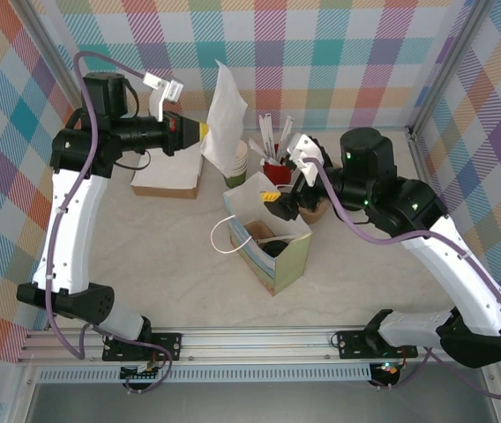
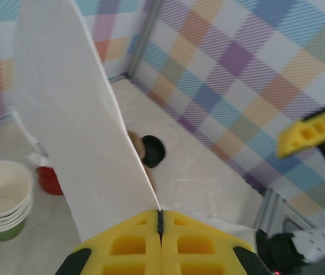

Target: Pack the takeout coffee

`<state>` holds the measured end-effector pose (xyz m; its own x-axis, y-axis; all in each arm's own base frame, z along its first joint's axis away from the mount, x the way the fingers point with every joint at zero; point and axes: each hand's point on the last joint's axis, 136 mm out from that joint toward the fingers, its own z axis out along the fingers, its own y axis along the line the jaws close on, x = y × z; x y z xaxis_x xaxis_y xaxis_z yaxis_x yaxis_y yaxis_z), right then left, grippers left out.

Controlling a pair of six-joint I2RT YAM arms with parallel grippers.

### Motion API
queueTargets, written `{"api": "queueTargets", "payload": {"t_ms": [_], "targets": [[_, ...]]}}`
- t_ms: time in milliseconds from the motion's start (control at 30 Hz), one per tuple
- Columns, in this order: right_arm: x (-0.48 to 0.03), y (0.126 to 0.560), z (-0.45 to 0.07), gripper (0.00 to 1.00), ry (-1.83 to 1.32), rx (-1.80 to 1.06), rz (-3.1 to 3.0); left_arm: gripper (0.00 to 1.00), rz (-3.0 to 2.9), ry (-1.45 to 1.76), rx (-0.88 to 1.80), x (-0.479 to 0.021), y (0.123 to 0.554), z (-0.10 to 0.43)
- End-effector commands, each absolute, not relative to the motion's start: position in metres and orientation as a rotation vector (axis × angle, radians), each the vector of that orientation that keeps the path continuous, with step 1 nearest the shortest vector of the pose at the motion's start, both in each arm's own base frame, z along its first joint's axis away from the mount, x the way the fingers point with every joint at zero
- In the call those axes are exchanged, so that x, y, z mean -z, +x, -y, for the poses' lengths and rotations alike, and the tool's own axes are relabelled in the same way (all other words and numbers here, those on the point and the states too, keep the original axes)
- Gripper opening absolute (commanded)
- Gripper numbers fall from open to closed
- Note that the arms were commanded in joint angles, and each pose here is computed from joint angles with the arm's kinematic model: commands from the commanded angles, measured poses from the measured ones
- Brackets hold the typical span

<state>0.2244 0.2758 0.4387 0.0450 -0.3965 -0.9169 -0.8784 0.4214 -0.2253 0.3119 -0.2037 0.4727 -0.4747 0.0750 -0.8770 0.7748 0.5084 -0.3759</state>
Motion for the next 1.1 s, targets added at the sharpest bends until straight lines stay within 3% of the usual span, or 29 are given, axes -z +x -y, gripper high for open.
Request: {"api": "queueTargets", "payload": {"t_ms": [0,433,800,1067], "targets": [[-0.477,0.216,-0.289,1.00,-1.254,-0.512,-1.287,0.00,-1.752,0.881,1.160,-0.491,0.273,0.221],[-0.511,0.203,-0.329,1.00,-1.326,-0.711,-1.048,0.00,-1.653,1.032,1.249,-0.500,0.236,0.240],[-0.485,0.230,-0.358,0.99,-1.259,-0.865,-1.197,0.00,-1.630,1.066,1.259,-0.501,0.231,0.245],[-0.457,0.242,-0.363,0.82,-1.222,-0.902,-1.313,0.00,-1.605,1.078,1.247,-0.505,0.230,0.247]]}}
